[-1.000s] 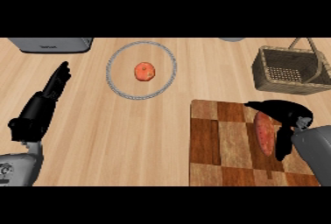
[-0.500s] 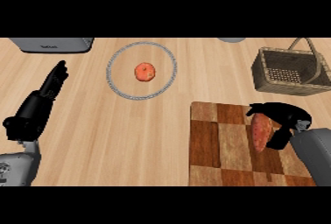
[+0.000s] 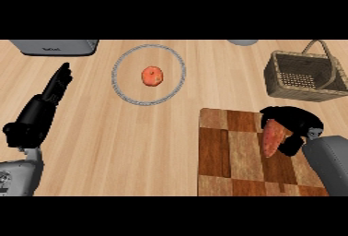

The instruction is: Pick the sweet potato from the cutting board and place it in the basket

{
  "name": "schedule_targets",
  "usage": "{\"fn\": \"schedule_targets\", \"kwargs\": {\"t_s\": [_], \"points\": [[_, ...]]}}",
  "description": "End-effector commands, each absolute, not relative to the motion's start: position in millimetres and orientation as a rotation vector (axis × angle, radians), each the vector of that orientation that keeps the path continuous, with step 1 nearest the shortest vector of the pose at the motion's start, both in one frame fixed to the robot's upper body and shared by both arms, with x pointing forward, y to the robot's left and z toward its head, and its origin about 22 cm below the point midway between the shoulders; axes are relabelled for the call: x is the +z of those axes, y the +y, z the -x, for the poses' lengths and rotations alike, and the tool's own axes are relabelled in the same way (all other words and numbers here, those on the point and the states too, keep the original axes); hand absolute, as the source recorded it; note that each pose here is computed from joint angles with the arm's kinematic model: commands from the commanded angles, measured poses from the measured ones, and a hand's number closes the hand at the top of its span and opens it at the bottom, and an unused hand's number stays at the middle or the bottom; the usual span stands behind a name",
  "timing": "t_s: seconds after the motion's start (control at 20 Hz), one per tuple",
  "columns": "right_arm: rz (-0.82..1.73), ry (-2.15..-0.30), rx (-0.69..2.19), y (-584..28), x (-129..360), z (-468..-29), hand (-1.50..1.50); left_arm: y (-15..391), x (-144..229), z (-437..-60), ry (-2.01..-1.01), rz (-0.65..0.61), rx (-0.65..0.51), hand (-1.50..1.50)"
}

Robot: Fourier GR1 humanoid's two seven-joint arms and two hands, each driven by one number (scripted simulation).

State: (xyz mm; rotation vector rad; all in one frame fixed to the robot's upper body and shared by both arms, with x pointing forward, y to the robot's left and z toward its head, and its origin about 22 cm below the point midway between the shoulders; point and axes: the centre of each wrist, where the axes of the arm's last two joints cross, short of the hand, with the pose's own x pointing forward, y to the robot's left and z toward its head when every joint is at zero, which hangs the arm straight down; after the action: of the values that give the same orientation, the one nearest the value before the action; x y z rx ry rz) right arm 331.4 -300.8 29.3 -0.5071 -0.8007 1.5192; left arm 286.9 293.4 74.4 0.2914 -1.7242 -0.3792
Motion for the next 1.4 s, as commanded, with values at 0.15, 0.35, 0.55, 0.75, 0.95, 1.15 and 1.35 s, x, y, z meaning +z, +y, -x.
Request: {"fn": "schedule_targets", "kwargs": {"t_s": [0.15, 0.35, 0.55, 0.75, 0.95, 1.15, 1.35], "points": [[0.766, -0.831, 1.371, -466.9, 111.4, -314.9, 1.50, 291.3, 73.9, -286.5, -1.733, -0.283, -0.374, 0.00], [0.932, -0.861, 1.238, -527.5, 162.5, -292.8, 1.50, 292.0, 80.3, -286.9, -1.770, -0.276, -0.375, 0.00], [1.071, -0.941, 1.146, -561.0, 189.1, -274.3, 1.50, 282.0, 79.3, -287.8, -1.767, -0.249, -0.402, 0.00], [1.140, -1.217, 0.919, -576.5, 218.1, -269.9, 1.50, 278.2, 83.1, -295.1, -1.768, -0.256, -0.391, 0.00], [1.023, -1.557, 0.644, -583.2, 243.2, -271.2, 1.50, 283.4, 80.5, -288.3, -1.745, -0.251, -0.404, 0.00], [0.851, -1.771, 0.533, -591.8, 278.6, -263.0, 1.50, 275.5, 76.8, -292.5, -1.743, -0.245, -0.399, 0.00], [0.842, -1.873, 0.553, -593.3, 314.0, -255.5, 1.50, 273.4, 78.1, -297.6, -1.759, -0.256, -0.421, 0.00]]}}
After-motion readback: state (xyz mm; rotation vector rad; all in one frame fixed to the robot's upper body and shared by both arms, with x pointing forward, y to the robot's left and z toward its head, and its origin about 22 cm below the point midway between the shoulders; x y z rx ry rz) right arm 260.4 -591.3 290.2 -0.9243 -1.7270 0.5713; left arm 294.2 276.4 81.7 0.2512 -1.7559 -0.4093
